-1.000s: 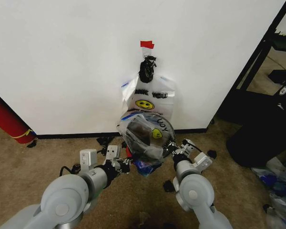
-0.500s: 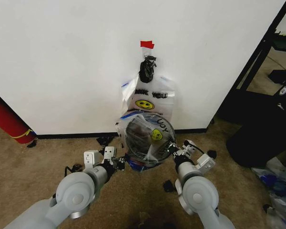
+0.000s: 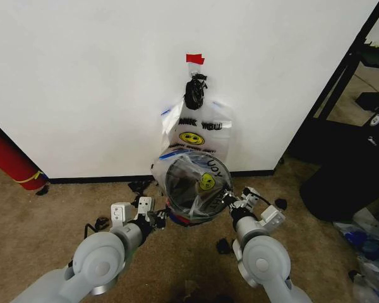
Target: Pick up the garbage bag from the wall and place it over the trash bin.
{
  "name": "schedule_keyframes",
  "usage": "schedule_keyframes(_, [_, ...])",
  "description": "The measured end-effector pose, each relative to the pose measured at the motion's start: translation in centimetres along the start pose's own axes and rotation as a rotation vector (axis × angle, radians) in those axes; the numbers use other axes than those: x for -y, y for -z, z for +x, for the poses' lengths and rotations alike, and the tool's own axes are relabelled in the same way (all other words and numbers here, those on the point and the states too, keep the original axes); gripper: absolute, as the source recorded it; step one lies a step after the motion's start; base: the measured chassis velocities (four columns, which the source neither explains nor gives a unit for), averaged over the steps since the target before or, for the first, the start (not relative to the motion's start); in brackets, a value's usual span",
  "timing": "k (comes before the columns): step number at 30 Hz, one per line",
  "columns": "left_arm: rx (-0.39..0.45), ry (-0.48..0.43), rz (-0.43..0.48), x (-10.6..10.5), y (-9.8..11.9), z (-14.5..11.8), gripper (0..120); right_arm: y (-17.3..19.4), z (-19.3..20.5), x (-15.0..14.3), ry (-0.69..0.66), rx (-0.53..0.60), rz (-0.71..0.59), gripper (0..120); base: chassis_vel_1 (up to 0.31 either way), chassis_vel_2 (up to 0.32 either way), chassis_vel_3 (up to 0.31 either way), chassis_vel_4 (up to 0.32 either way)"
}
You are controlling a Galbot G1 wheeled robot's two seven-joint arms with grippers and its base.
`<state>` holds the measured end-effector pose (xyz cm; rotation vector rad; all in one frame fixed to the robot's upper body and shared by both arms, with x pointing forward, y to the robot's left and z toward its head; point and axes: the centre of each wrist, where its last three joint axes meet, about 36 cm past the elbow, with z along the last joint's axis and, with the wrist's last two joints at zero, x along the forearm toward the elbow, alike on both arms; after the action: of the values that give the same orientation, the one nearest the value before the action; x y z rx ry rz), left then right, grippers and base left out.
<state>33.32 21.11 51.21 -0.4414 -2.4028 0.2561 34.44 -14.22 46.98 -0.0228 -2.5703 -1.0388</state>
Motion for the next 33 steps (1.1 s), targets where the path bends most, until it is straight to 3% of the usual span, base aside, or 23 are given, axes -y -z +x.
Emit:
schedule_keyframes(6, [0.008, 0.051, -0.044, -0.1, 0.5, 0.9, 45, 0.3, 0.0, 0.7, -0.022, 0.025, 0.009, 0, 0.0, 0.0, 0.0, 0.0])
schedule_keyframes(11, [0.064, 0.084, -0.098, 0.8, 1.6, 3.1, 62, 0.0, 0.2, 1.3, -0.04, 0.055, 0.039, 0, 0.0, 0.0, 0.0, 0.0])
schedule_keyframes(14, [0.104, 0.057, -0.133, 1.6, 2.5, 4.3, 52, -0.3, 0.3, 1.3, -0.04, 0.067, 0.056, 0, 0.0, 0.0, 0.0, 0.0])
schedule_keyframes(18, [0.147, -0.046, -0.181, 2.9, 3.7, 6.0, 35, -0.7, 0.4, 1.1, -0.041, 0.077, 0.061, 0, 0.0, 0.0, 0.0, 0.0])
schedule_keyframes(25, [0.134, -0.071, -0.176, 3.7, 3.9, 6.3, 11, -1.4, 0.0, 0.7, -0.027, 0.079, 0.086, 0, 0.0, 0.0, 0.0, 0.0])
schedule_keyframes(29, [0.105, -0.057, -0.173, 3.9, 4.9, 6.0, 0, -2.0, -0.6, 0.9, -0.026, 0.094, 0.133, 0, 0.0, 0.0, 0.0, 0.0])
schedule_keyframes(33, [0.077, -0.053, -0.204, 4.4, 6.0, 5.6, 0, -2.2, -1.3, 1.1, -0.026, 0.108, 0.161, 0, 0.0, 0.0, 0.0, 0.0])
